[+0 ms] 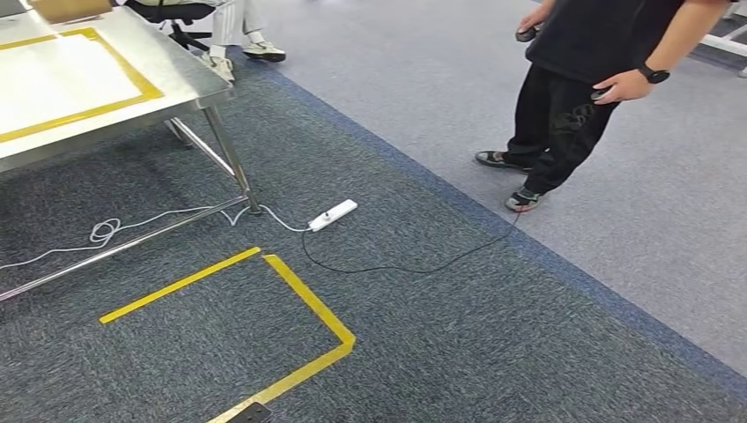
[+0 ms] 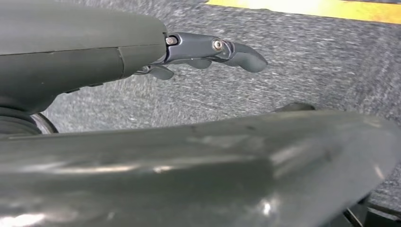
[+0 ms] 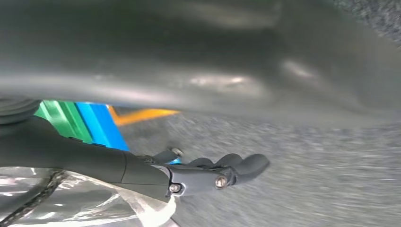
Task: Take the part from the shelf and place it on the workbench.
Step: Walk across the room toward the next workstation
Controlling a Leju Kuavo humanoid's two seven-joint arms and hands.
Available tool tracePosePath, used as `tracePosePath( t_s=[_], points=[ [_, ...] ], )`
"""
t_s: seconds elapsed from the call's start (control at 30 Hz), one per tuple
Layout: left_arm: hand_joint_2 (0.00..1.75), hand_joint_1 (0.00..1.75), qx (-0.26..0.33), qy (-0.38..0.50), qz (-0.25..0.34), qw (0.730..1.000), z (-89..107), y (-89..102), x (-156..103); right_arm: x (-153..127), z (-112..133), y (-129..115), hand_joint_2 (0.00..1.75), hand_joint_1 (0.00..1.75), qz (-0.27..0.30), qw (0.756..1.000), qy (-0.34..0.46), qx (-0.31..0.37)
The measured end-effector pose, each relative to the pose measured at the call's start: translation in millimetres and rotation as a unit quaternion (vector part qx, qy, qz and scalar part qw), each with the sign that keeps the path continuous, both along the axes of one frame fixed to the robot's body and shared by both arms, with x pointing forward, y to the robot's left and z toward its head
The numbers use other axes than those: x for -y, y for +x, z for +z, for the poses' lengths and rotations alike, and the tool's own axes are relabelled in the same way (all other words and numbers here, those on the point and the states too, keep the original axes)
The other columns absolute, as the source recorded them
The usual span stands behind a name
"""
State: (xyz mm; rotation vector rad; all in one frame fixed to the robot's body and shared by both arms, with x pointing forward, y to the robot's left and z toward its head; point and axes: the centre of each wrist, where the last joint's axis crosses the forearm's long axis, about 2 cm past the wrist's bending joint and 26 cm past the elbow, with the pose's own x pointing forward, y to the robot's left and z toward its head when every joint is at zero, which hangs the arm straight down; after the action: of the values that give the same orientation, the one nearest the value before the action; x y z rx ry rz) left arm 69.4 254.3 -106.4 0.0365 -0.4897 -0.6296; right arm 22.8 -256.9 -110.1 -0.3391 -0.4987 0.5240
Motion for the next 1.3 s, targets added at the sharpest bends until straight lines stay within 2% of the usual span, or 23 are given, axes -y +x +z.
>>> tracePosePath(
  t_s=[0.3, 0.97, 1.3],
  points=[
    [0.00, 0.00, 0.007, -0.004, -0.005, 1.000, 1.6, 7.5, 4.0, 1.4, -0.1, -0.6, 0.00, 0.00, -0.009, 1.000, 0.001, 0.001],
    [0.00, 0.00, 0.003, -0.002, -0.017, 1.000, 1.1, 4.2, 4.9, 1.6, -0.2, -1.0, 0.00, 0.00, -0.015, 1.000, 0.002, -0.001],
    [0.00, 0.00, 0.010, -0.002, -0.018, 1.000, 2.4, 11.1, 5.6, 1.9, -0.3, -1.9, 0.00, 0.00, -0.015, 1.000, 0.001, -0.002]
  ],
)
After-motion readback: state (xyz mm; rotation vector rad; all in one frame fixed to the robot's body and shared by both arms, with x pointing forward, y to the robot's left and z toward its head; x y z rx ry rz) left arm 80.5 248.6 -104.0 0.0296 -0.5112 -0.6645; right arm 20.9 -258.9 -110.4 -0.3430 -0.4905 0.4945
